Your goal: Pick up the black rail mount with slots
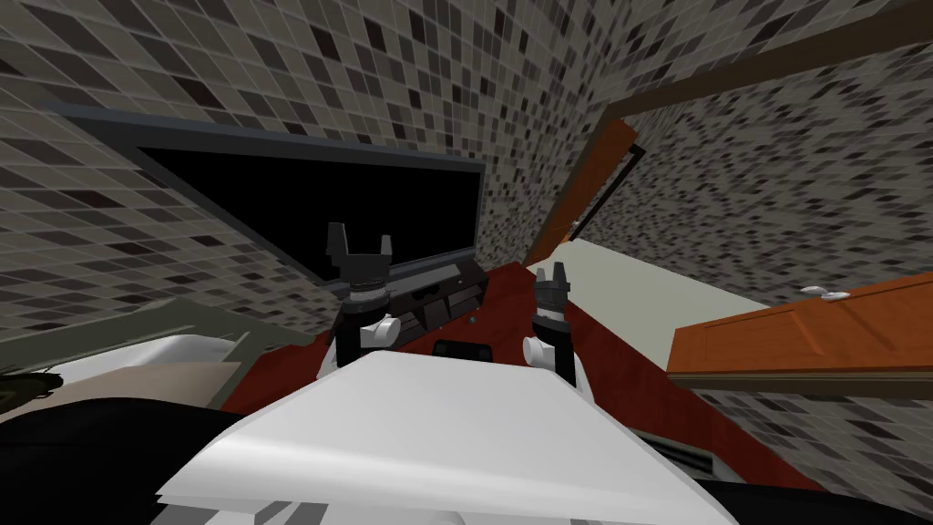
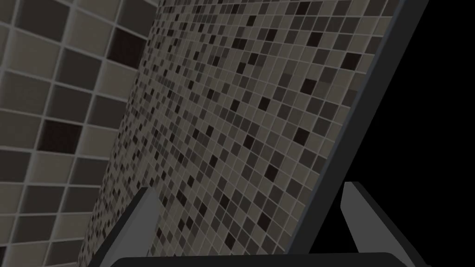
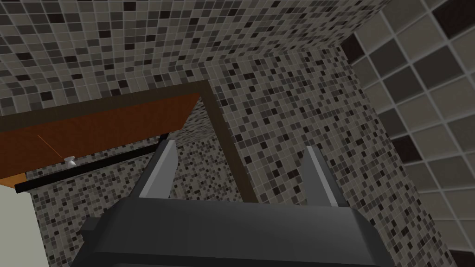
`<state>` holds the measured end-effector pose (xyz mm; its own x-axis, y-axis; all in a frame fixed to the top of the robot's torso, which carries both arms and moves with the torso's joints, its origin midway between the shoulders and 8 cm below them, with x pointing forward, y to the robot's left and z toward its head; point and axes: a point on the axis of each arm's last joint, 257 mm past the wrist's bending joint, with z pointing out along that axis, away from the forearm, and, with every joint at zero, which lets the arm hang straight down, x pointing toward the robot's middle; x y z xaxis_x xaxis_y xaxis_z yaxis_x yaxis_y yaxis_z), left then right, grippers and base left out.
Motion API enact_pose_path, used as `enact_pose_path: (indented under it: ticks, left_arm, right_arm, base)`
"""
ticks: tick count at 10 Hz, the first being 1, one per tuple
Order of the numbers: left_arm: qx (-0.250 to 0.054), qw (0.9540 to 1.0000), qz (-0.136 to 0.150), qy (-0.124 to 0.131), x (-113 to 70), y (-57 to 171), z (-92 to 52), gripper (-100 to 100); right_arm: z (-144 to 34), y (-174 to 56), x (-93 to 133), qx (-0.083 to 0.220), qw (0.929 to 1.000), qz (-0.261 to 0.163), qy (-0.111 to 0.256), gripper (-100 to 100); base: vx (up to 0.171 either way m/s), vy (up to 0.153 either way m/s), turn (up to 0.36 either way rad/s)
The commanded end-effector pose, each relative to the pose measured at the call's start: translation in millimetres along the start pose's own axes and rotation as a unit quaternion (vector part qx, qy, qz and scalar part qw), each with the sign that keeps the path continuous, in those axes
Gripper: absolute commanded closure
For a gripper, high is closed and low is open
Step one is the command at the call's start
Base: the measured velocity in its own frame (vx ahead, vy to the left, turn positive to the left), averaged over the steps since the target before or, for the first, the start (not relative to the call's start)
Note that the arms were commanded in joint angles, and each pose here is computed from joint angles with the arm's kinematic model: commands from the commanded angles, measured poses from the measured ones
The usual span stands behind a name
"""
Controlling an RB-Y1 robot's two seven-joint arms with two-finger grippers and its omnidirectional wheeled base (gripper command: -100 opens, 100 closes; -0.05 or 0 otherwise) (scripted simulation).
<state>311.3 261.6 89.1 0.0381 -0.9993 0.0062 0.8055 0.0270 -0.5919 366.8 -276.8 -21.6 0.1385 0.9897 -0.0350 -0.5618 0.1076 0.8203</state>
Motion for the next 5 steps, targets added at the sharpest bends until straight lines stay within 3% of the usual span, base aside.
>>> enact_pose_path:
  ticks: [1, 5]
  left_arm:
    - [-0.023, 0.9996, 0.009, 0.014, -0.1, 16.7, -0.8, -100]
    - [-0.091, 0.995, 0.035, 0.02, -15.9, 68.4, -4.8, -100]
  right_arm:
    - [0.0, 0.0, 0.0, 0.0, 1.0, 0.0, 0.0, 0]
    - [0.0, 0.0, 0.0, 0.0, 1.0, 0.0, 0.0, 0]
  base:
    - [0.006, -0.005, 0.087]
    - [0.008, -0.007, 0.097]
